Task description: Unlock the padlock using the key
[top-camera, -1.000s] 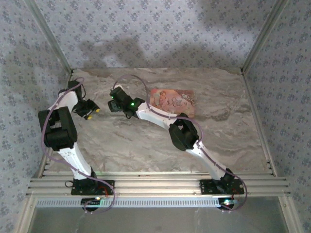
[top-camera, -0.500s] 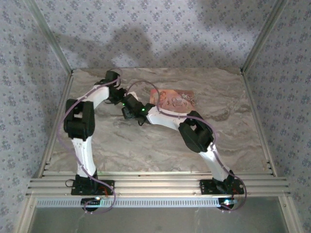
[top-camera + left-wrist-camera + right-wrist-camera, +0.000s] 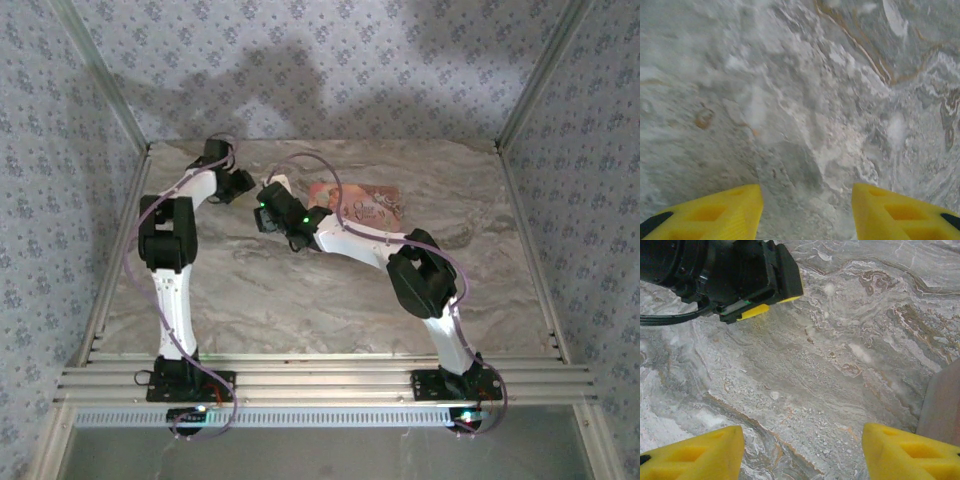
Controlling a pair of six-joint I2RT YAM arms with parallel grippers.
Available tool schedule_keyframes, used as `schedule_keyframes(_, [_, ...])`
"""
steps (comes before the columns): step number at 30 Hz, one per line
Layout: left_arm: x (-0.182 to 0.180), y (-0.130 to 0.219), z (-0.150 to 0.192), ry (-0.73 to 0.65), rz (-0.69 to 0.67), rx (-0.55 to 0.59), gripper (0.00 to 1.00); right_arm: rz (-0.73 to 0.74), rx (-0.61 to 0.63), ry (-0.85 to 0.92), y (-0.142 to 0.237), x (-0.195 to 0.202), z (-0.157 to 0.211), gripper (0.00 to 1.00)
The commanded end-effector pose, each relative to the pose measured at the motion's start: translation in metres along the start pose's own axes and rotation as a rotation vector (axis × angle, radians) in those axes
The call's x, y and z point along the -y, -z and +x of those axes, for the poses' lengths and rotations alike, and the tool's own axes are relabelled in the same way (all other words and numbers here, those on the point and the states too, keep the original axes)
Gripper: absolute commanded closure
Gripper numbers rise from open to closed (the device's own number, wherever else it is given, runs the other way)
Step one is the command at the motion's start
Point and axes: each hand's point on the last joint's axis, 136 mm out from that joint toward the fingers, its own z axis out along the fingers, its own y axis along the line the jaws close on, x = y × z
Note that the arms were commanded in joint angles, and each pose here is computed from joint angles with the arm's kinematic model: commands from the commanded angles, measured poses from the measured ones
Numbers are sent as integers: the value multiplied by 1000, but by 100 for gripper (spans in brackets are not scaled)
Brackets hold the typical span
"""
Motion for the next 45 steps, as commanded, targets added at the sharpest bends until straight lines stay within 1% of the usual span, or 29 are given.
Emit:
schedule_keyframes(1, [-8, 0, -17, 10, -16, 53, 48, 10, 51, -35, 6, 0, -23, 35])
schedule_keyframes(9, [-22, 12, -29, 7, 3, 131, 47, 28, 43, -30, 5, 3, -20, 35])
schedule_keyframes(14, [-29, 17, -32, -49, 4, 171, 46, 33, 36, -25, 5, 4, -16, 35])
schedule_keyframes(18, [-37, 22, -37, -74, 0, 189, 46, 37, 38, -26, 6, 5, -15, 35])
schedule_keyframes(22, [-43, 23, -39, -67, 13, 189, 44, 34, 43, -26, 8, 3, -16, 35])
schedule_keyframes(26, [-35, 29, -38, -86, 54, 195, 42, 32, 47, -24, 9, 1, -17, 35])
schedule_keyframes(30, [-30, 47, -41, -93, 67, 220, 42, 34, 44, -25, 7, 1, -16, 35])
schedule_keyframes(33, [-35, 63, -47, -54, 17, 250, 44, 27, 40, -31, 6, -1, -14, 34])
schedule_keyframes(35, [-51, 69, -47, 16, -77, 234, 46, 20, 33, -37, 4, -2, -11, 34])
schedule_keyframes(40, [-77, 61, -31, 116, -244, 108, 50, 8, 22, -39, 4, -7, -7, 34])
schedule_keyframes(42, [-85, 58, -27, 138, -283, 84, 52, 7, 20, -36, 5, -7, -7, 34])
schedule_keyframes(45, [-86, 58, -28, 154, -305, 91, 53, 8, 20, -35, 7, -5, -5, 34])
